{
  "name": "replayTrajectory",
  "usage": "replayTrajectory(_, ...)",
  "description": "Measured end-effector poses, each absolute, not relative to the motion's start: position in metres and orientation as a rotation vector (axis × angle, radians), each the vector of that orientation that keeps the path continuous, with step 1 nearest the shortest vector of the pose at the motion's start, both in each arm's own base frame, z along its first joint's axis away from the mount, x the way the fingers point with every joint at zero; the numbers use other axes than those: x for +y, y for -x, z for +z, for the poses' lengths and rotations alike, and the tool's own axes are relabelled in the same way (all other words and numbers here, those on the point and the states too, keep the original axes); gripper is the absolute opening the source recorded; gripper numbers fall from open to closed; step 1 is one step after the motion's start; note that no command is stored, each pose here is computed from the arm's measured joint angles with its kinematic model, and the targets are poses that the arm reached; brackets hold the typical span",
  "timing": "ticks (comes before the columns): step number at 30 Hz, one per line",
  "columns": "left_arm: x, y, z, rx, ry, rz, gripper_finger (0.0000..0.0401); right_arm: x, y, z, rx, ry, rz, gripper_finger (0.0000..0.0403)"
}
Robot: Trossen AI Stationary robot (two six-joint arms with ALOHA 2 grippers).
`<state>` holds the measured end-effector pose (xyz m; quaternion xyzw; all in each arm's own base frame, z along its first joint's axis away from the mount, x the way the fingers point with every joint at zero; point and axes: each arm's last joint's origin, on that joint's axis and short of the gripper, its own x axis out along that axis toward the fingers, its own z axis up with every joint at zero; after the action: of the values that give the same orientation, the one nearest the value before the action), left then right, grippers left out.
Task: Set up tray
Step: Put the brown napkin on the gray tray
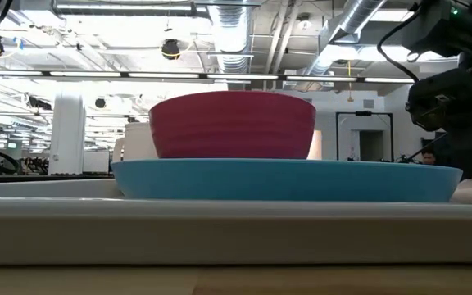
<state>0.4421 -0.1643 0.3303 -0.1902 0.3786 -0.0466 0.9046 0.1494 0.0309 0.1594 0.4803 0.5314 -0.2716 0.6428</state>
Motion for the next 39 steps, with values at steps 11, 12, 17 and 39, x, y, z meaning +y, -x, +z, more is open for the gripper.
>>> replayTrajectory(11, -0.164, -0.442, 0.330, 0.782, 0.393, -0.095, 0.0124, 0.032, -0.158, 0.163, 1.114, -1.124, -0.576, 0.0031)
replayTrajectory(12, -0.164, -0.442, 0.330, 0.782, 0.393, -0.095, 0.0124, 0.032, -0.158, 0.163, 1.114, -1.123, -0.578, 0.0019)
replayTrajectory(17, -0.166, -0.442, 0.330, 0.782, 0.391, -0.096, 0.0124, 0.034, -0.156, 0.162, 1.140, -1.090, -0.570, 0.0017)
replayTrajectory(39, -0.167, -0.441, 0.330, 0.785, 0.408, -0.095, 0.0124, 0.056, -0.149, 0.162, 1.204, -0.936, -0.423, 0.0169)
